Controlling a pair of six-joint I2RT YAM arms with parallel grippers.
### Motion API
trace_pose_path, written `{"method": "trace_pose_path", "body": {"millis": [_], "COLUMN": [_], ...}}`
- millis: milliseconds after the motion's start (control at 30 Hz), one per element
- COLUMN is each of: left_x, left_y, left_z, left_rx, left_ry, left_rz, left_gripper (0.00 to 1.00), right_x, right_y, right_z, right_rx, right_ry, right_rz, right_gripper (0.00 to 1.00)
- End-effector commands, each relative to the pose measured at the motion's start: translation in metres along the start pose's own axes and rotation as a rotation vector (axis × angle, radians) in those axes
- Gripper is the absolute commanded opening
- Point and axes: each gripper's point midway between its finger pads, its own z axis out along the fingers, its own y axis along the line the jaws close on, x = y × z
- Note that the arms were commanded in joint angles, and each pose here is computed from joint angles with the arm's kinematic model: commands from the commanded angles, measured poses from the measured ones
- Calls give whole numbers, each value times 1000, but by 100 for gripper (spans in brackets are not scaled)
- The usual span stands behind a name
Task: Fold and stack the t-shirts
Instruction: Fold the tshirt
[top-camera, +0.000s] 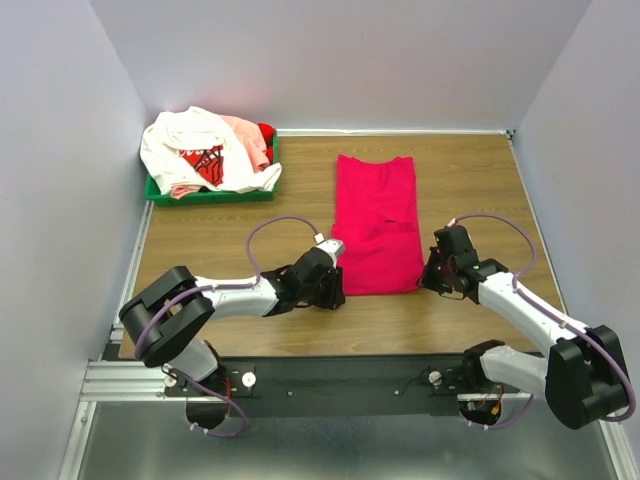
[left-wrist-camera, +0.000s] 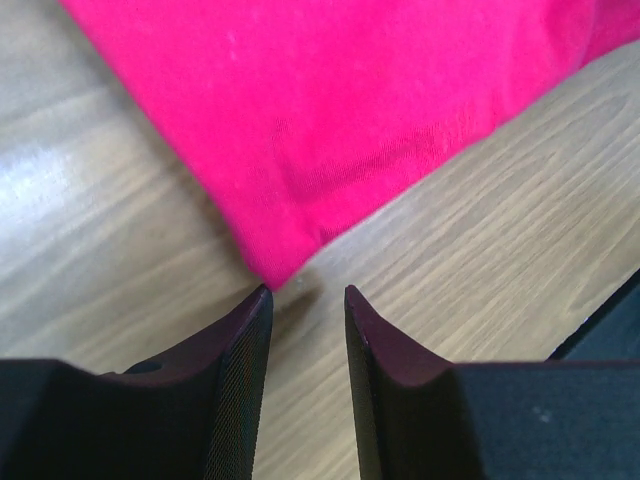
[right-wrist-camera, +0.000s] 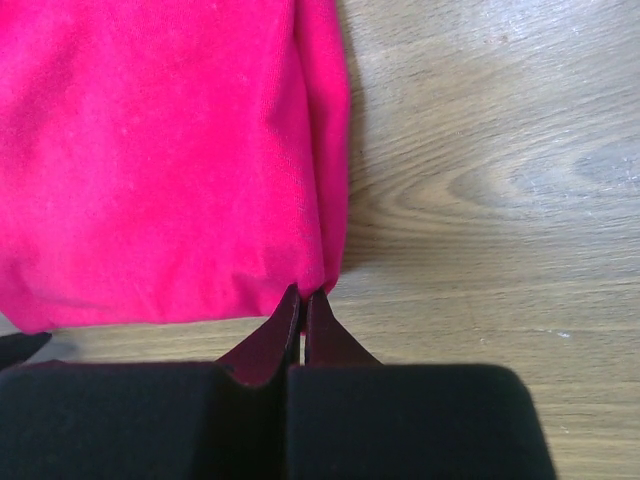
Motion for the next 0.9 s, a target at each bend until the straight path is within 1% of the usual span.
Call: {"method": "trace_pose_path", "body": {"millis": [0, 133, 367, 533, 733, 767, 833, 867], "left_x": [13, 16, 8, 5, 8, 8, 12, 12], "left_y": [13, 20, 31, 30, 38, 38, 39, 39], "left_z": [-6, -1, 6, 11, 6, 5, 5, 6], "left_rx": [-84, -128, -207, -213, -248, -247, -246, -249], "left_ry": [9, 11, -7, -7, -6, -4, 4, 4], "left_rz": [-41, -37, -28, -22, -21, -21, -24, -25], "left_gripper": [43, 43, 42, 42, 36, 33, 31, 27], "right_x": [6, 6, 6, 6, 6, 6, 6, 6], "right_y": [-3, -1, -1, 0, 0, 0, 0, 0], "right_z": [-3, -3, -4, -4, -4, -4, -4, -4], "right_rx": [6, -2, -5, -5, -7, -8, -9, -8], "right_ry": [9, 7, 7, 6, 6, 4, 5, 2], "right_rz": [7, 4, 0, 1, -1, -1, -1, 0], "right_gripper": [0, 1, 1, 0, 0, 0, 1, 0]}}
